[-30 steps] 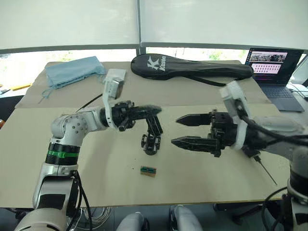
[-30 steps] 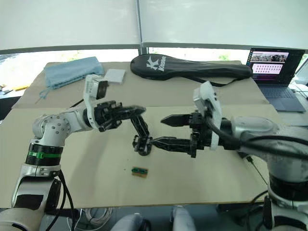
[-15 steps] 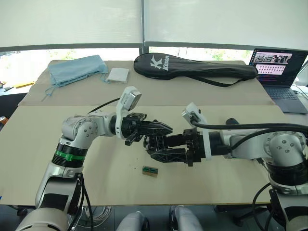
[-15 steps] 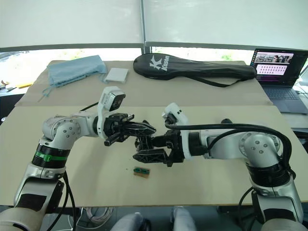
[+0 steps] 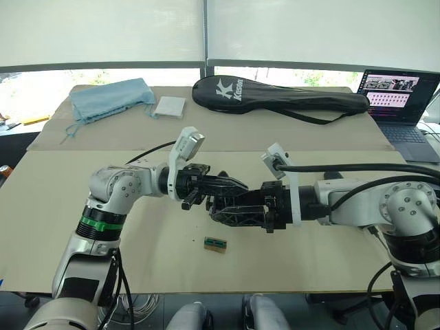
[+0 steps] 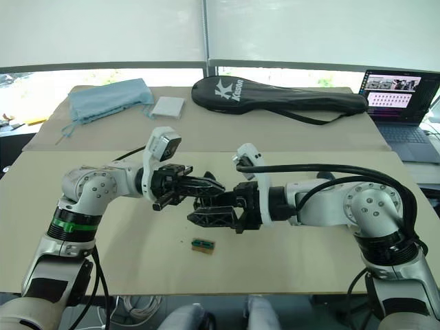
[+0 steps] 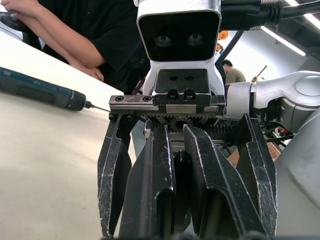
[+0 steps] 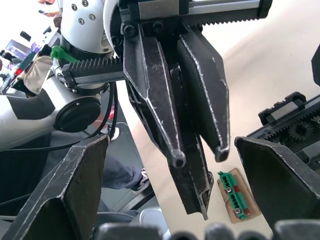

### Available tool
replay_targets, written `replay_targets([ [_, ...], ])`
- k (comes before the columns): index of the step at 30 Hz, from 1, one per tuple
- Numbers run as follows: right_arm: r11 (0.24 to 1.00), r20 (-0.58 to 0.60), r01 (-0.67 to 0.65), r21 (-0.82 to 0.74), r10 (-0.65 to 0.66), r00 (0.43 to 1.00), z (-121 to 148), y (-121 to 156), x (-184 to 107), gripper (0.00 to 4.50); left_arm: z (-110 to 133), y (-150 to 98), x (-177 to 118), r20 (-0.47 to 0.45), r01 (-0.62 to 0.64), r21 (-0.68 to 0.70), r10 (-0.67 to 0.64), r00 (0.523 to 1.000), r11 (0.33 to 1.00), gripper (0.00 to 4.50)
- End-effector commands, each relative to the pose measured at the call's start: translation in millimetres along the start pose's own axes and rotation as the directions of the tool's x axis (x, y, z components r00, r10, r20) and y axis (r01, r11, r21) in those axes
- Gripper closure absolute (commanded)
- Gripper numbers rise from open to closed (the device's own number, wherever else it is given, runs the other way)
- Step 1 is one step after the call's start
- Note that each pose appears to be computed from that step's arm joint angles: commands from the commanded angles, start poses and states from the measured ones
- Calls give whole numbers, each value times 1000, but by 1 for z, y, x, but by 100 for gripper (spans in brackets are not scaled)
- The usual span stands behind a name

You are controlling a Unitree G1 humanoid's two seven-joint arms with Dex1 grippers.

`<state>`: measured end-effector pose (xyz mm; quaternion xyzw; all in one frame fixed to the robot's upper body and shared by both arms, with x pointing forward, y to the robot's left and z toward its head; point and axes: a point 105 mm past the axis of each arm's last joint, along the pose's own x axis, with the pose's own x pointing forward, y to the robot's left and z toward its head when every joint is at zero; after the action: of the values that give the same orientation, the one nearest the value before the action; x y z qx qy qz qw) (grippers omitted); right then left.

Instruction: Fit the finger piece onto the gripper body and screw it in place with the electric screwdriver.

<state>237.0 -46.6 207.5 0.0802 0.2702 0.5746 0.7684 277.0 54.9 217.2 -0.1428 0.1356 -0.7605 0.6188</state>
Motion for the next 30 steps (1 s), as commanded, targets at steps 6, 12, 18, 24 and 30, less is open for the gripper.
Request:
replay_targets([
  [6, 999, 22, -30, -19, 30, 999, 7, 8, -1, 5, 5, -4, 1, 8, 2, 57, -2, 1000, 998, 450],
  [12, 999, 21, -34, -15, 35, 999, 7, 8, 0, 188, 4, -6, 2, 10, 8, 55, -8, 1000, 998, 450],
  [18, 999, 11, -41, -21, 41, 999, 5, 8, 1, 395, 1, -7, 1, -6, 5, 65, -5, 1000, 998, 450],
  [24, 999, 49, -13, -33, 14, 999, 8, 2, -2, 401, 12, -3, 1, 32, -62, 111, 59, 998, 992, 404],
  [30, 999, 98, 5, -49, 0, 995, 13, -2, -11, 406, 23, -14, -6, 44, -70, 162, 63, 997, 984, 121],
])
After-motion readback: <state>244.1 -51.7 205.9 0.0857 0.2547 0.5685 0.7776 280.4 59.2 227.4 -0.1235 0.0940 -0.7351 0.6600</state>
